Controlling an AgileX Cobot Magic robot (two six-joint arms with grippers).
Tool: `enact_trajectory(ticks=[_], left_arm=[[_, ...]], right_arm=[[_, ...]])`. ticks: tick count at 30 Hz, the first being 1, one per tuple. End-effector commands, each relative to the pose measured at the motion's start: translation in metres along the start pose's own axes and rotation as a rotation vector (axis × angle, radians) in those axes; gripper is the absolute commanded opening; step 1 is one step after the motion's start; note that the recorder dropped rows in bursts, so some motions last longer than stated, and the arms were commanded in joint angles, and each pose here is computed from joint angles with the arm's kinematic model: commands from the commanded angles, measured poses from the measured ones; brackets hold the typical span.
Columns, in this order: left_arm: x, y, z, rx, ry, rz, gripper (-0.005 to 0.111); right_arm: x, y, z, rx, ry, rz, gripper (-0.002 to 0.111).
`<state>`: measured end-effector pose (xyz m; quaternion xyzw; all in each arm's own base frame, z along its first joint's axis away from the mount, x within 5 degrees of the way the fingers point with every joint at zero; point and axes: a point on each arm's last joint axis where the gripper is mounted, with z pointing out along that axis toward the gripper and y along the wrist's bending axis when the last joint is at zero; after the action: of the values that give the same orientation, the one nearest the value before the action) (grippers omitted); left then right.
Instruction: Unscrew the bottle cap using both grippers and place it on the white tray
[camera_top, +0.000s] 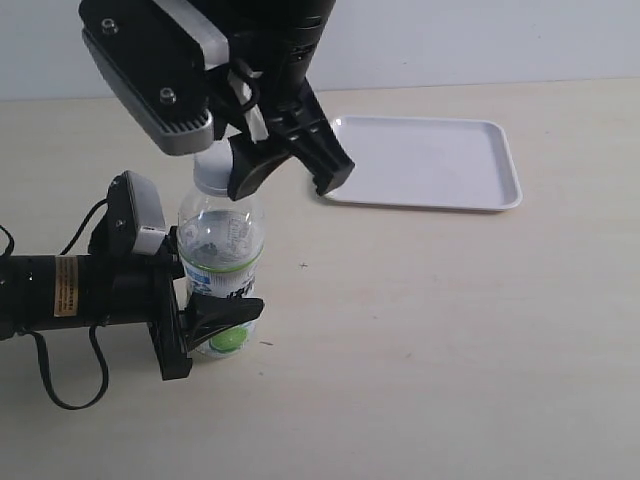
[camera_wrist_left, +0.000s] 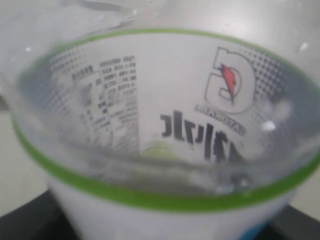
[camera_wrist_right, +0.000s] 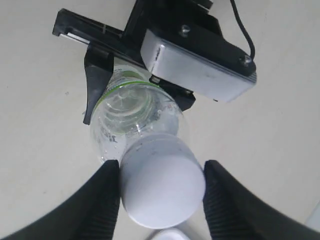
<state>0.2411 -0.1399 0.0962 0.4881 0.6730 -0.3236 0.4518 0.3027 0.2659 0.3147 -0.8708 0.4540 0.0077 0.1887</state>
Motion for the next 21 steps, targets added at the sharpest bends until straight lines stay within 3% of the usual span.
enact_trajectory(ticks=[1, 8, 21], left_arm=[[-0.0043, -0.0016, 0.0006, 0.006, -0.026, -0.017, 0.000], [-0.0043, -0.0016, 0.0006, 0.006, -0.026, -0.017, 0.000], [-0.0045, -0.0016, 0.0006, 0.007, -0.028, -0.017, 0.000]], right_arm=[[-0.0006, -0.0001, -0.0021, 0.009, 0.006, -0.133, 0.000], [-0.0006, -0.0001, -0.0021, 0.009, 0.006, -0.187, 0.000], [-0.0017, 0.0000, -0.0021, 0.011, -0.005, -0.581, 0.000]])
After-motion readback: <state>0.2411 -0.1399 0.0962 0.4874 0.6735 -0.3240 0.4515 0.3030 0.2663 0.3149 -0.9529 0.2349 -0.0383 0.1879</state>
